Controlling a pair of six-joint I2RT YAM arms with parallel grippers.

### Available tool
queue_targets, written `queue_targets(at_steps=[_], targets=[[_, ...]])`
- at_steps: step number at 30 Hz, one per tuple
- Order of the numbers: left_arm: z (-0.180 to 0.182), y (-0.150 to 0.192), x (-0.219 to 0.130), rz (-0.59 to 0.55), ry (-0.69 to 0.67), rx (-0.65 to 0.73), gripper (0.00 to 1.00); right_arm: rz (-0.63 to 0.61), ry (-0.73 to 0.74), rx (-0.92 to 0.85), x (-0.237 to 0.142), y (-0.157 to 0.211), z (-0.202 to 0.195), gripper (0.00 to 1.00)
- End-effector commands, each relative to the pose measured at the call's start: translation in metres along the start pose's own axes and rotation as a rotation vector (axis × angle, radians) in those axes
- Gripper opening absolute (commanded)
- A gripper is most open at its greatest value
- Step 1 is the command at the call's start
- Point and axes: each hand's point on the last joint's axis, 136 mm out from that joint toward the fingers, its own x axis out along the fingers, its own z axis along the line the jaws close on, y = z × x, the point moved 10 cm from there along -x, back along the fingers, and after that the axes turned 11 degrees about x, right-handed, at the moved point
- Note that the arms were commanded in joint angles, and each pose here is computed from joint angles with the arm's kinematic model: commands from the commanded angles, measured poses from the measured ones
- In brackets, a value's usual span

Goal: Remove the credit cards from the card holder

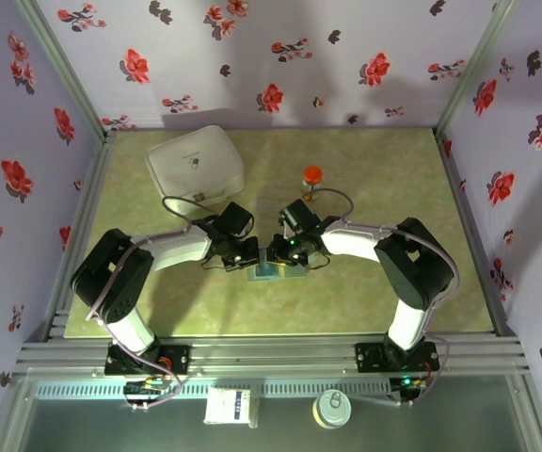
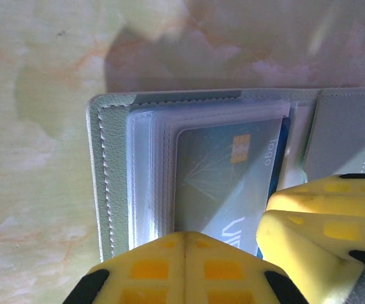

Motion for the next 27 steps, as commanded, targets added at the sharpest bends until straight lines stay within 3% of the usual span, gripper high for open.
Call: queue_targets(at_steps=[1, 11, 19, 27], targets=[[0.012, 0.006, 0.004, 0.033, -0.057, -0.002, 0.01, -0.035, 0.093, -0.004, -0.004, -0.001, -0.011, 0.24], [0.011, 0.005, 0.002, 0.029, -0.045, 0.002, 0.03, -0.066, 0.066, -0.033, -0.018, -0.001, -0.002, 0.24], [0.016, -0.001, -0.003, 0.011, -0.066, 0.007, 0.03, -0.069, -0.063, -0.057, -0.026, 0.002, 0.003, 0.29], [0.011, -0.003, -0.014, -0.02, -0.036, 0.011, 0.06, -0.06, -0.137, -0.052, -0.018, 0.003, 0.0, 0.28]])
